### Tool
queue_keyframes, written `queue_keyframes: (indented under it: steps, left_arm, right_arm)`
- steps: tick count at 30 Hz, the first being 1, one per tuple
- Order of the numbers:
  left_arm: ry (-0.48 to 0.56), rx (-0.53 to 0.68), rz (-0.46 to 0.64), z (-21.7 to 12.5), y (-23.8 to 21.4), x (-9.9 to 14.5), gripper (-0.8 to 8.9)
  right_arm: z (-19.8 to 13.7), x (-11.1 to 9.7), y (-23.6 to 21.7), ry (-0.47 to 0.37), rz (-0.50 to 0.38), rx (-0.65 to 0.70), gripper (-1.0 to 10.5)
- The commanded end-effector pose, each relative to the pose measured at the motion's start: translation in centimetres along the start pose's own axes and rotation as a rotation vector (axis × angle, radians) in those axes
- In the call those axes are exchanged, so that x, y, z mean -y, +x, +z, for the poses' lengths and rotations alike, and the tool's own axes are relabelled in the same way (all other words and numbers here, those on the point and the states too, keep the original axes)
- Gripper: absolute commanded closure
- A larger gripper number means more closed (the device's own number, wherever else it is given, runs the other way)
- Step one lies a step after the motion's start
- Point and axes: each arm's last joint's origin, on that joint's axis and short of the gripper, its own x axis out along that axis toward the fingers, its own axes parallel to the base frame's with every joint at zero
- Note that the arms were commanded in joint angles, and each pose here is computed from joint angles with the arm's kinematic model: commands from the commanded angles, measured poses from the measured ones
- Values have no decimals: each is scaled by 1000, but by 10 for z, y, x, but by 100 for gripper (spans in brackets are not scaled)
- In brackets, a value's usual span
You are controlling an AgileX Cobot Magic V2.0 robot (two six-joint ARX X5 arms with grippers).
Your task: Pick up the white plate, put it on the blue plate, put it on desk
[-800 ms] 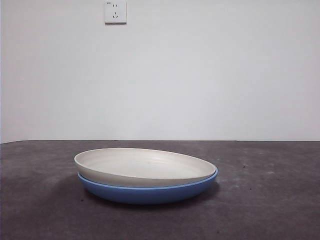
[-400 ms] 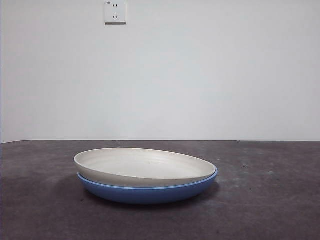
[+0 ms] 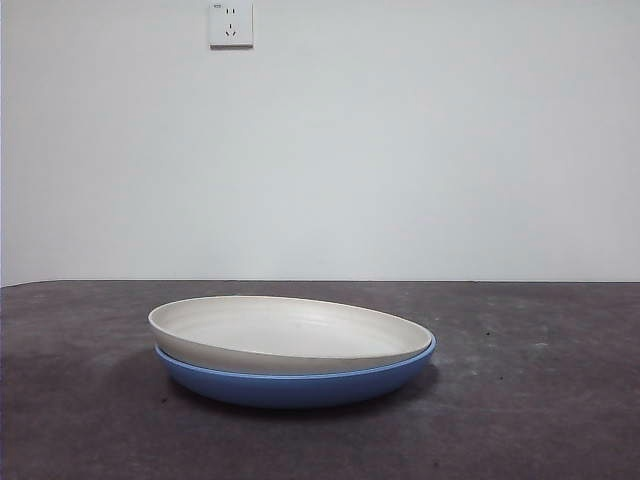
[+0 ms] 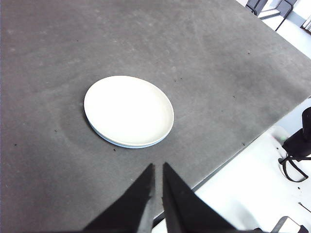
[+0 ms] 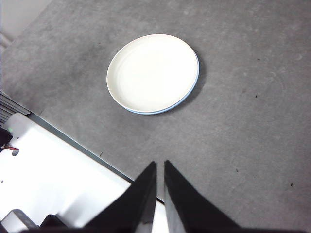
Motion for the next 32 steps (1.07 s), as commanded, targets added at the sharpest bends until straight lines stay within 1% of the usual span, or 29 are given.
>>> queue_keyframes:
  steps: [1, 5, 8, 11, 14, 15, 16, 18, 20, 23, 26, 29, 32]
  left_arm:
    - [8, 15, -6, 3, -1, 1, 789]
    - [7, 16, -2, 3, -1, 1, 789]
    - [-19, 26, 41, 3, 0, 0, 789]
    - [-71, 36, 126, 2, 4, -3, 789]
    - [-137, 34, 246, -3, 11, -10, 789]
    - [-114, 30, 300, -5, 16, -14, 789]
    - [-113, 39, 345, -7, 20, -18, 789]
    - [-137, 91, 412, -10, 31, -27, 789]
    - [-141, 193, 480, -14, 48, -41, 789]
    - [-166, 364, 525, -26, 75, -64, 789]
    - [-133, 481, 557, -48, 99, -83, 789]
    - [-108, 554, 576, -76, 120, -96, 789]
    - [-96, 590, 585, -105, 136, -103, 789]
  right_arm:
    - [3, -2, -3, -17, 6, 21, 924]
    - [3, -2, -3, -17, 6, 20, 924]
    - [3, -2, -3, -17, 6, 21, 924]
    - [3, -1, -3, -17, 5, 20, 924]
    - [3, -2, -3, -17, 6, 20, 924]
    - [3, -2, -3, -17, 6, 21, 924]
    - [3, -2, -3, -17, 6, 21, 924]
    - [3, -2, -3, -17, 6, 21, 924]
    - [3, -2, -3, -17, 6, 21, 924]
    - [3, -2, -3, -17, 6, 20, 924]
    - [3, -2, -3, -17, 6, 20, 924]
    - [3, -2, -3, -17, 6, 20, 924]
    - [3, -2, -3, -17, 6, 20, 924]
